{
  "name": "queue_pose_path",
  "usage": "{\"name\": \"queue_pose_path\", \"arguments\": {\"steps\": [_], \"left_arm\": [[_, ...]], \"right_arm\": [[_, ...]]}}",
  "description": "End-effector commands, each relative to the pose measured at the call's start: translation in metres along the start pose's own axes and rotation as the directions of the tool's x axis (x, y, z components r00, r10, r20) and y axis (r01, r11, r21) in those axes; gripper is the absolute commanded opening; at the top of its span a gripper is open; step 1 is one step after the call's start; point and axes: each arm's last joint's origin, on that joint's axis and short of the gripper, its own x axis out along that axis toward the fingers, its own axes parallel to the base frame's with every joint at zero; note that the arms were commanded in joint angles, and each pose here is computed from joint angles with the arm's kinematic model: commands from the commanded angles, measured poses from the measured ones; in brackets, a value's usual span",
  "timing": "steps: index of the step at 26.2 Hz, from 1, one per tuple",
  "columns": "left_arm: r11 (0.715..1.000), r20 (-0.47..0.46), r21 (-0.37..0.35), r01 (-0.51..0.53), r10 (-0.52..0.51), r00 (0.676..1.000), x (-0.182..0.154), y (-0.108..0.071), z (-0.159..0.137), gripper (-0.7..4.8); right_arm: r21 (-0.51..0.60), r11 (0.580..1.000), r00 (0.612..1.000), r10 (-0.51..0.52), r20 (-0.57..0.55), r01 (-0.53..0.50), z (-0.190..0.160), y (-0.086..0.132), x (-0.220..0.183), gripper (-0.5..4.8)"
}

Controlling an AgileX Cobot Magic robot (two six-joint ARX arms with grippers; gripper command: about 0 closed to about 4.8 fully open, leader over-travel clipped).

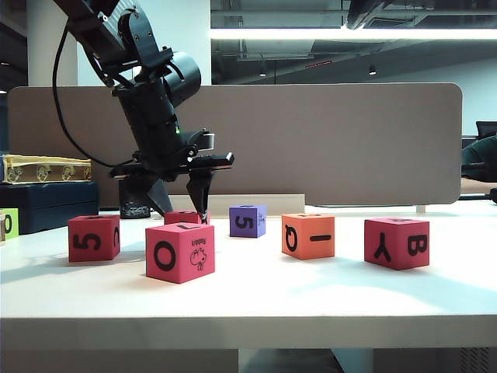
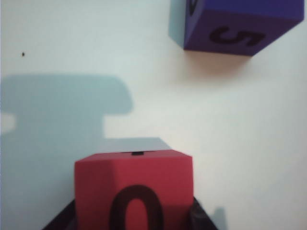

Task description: Select the appropriate blocks from the scattered letter blocks on the table and arrange them in a row to spell out "2024".

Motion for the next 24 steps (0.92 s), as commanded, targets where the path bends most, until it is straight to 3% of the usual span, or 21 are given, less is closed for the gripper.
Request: {"name": "queue_pose_path", "arguments": {"steps": [1,8,12,24], "left_arm": [[1.000,-0.013,0.007,0.026,-0.026,1.000,-0.011,-0.001,0.000,2.36],[0.989,-0.053,-0.085,0.117,-0.122,0.991,-0.020,-0.004,-0.001,2.37],[0.985,-0.101,-0.128,0.111,-0.125,0.987,-0.020,-0.008,-0.007,2.37],[0.987,-0.056,-0.096,0.131,-0.137,0.989,-0.018,-0.027,-0.006,2.37]], "right_arm": [[-0.006,1.000,1.000,-0.001,0.014,0.001,0.001,0.000,-0.002,-0.02],[-0.006,1.000,1.000,-0.001,0.014,0.001,0.001,0.000,-0.002,-0.02],[-0.006,1.000,1.000,-0.001,0.013,0.001,0.001,0.000,-0.002,-0.02],[-0.004,1.000,1.000,-0.001,0.003,0.001,0.000,0.000,-0.002,-0.02]]}}
